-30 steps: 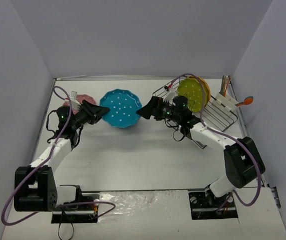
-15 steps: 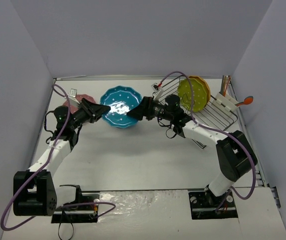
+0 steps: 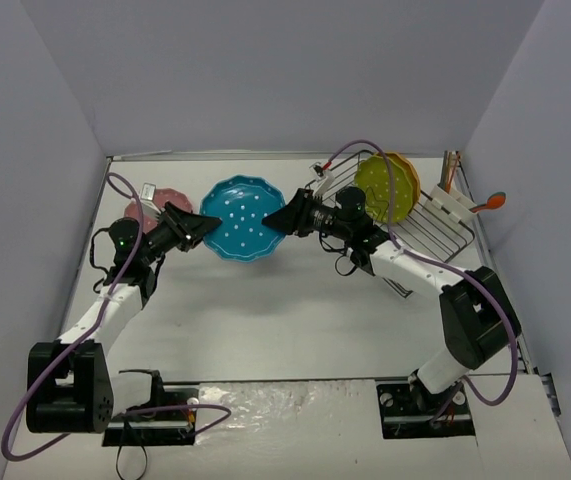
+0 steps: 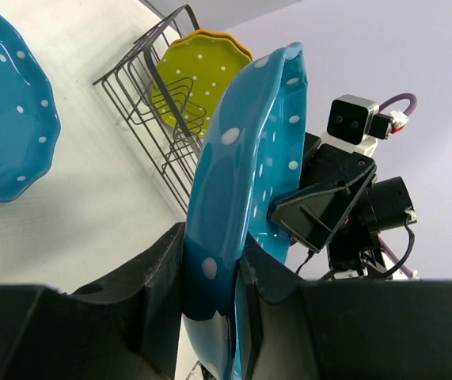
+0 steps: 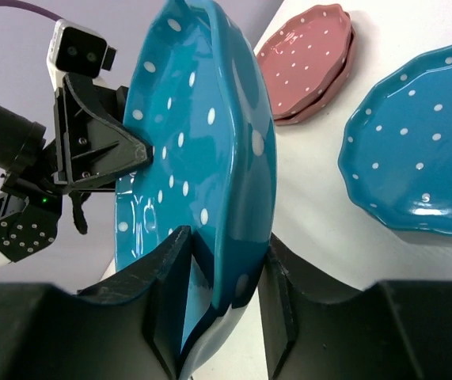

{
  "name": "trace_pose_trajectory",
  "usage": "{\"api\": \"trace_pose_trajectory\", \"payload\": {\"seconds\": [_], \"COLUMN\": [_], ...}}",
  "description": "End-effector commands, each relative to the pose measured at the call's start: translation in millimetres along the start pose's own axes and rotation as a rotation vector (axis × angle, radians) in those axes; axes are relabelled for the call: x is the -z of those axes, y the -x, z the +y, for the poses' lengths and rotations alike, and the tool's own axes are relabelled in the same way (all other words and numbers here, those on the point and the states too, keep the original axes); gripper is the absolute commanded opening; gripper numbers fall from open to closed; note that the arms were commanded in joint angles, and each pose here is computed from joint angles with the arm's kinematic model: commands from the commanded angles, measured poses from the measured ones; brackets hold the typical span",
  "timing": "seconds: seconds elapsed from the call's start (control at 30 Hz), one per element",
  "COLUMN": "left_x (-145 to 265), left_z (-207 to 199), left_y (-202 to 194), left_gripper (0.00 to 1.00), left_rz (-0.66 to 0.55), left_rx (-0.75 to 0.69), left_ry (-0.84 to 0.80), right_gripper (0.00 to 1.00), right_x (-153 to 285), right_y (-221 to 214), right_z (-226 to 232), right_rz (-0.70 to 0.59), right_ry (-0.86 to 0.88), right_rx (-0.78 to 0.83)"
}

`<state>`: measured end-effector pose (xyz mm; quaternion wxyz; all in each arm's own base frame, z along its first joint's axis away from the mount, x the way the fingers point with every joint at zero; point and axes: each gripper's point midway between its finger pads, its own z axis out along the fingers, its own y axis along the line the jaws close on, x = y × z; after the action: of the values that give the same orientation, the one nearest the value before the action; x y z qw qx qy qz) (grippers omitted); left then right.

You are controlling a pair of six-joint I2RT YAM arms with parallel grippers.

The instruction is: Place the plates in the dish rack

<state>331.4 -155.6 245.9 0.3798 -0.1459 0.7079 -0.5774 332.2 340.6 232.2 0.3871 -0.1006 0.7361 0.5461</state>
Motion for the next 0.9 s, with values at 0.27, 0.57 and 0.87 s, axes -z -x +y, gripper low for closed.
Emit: {"api": "trace_pose_trajectory", "payload": {"seconds": [0.27, 0.57, 0.87], "left_x": [16.9, 70.7, 126.1], "left_z": [-0.2, 29.7, 67.2], "left_y": [11.1, 35.4, 54.9], "left_gripper": [0.82, 0.97, 0.97], "left_rz": [-0.026, -0.070, -0.062], "left_rx": [-0.293, -0.439, -0.581], "left_ry": [0.154, 0.598, 0.973], "right_gripper": [0.00, 0.00, 0.00], "right_x": [38.5, 95.9, 179.8], "right_y": [67.8, 139.6, 240.0], "right_z": [55.0, 40.0, 8.8], "right_rz": [-0.150, -0.241, -0.350], "right_ry": [0.036, -0.238, -0.719], "right_rx": [0.366, 0.658, 1.080]}}
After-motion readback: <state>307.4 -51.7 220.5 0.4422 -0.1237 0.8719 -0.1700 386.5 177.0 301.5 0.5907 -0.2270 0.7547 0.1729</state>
